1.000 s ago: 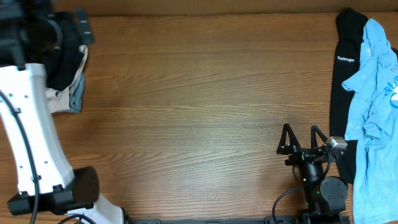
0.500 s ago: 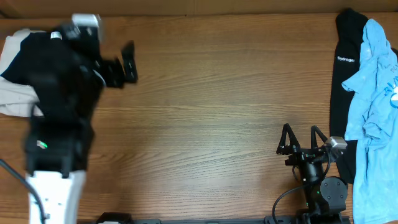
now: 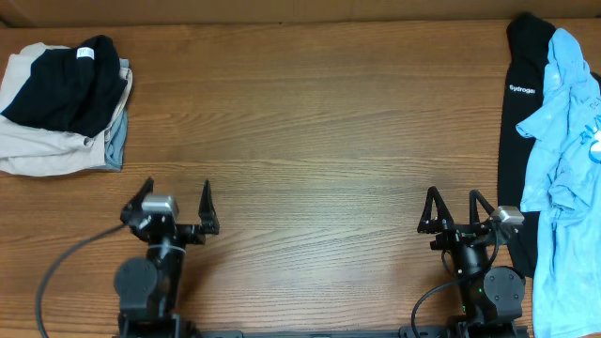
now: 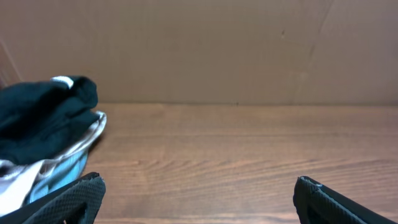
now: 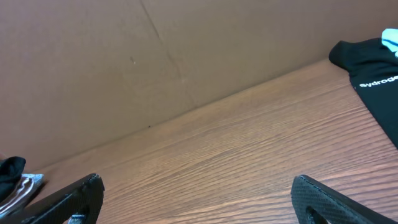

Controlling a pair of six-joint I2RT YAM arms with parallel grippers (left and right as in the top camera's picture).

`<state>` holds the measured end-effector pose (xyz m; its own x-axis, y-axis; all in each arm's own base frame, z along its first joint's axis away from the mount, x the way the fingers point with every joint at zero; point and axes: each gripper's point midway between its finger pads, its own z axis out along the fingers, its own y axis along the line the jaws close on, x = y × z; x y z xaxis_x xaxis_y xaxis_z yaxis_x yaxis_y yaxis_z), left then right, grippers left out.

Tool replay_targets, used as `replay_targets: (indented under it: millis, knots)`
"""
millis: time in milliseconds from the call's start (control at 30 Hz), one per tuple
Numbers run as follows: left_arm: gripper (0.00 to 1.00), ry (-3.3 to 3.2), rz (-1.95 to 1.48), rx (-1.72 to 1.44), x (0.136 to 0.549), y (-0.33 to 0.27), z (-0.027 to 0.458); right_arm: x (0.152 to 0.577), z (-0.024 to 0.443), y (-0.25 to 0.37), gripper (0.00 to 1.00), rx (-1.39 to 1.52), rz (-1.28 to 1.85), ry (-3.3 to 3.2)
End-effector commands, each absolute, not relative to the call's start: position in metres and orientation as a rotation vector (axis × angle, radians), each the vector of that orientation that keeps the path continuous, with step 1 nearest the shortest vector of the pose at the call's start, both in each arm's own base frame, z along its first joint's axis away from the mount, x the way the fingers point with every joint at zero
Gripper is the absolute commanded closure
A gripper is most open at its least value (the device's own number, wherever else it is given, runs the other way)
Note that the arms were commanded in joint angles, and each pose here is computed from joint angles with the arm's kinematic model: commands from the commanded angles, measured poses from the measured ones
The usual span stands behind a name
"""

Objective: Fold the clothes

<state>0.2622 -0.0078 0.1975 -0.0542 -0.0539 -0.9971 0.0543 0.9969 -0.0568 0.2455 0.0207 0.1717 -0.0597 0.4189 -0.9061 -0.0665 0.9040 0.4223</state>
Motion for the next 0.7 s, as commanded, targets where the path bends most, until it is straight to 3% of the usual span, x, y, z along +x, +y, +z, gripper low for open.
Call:
replay_targets:
  millis: [0,167,667]
  knots:
    - [0.00,1.584,-0.102,-0.006,0.256,-0.007,0.184,0.246,0.170,0.021,0.00,0.275,0.401,1.582]
    - [0.00,1.679,-0.086,-0.032,0.248,-0.003,0.149,0.246,0.170,0.021,0.00,0.275,0.401,1.582]
    - [0.00,1.641,-0.077,-0.036,0.246,-0.001,0.157,0.246,0.170,0.021,0.00,0.275,0.401,1.582]
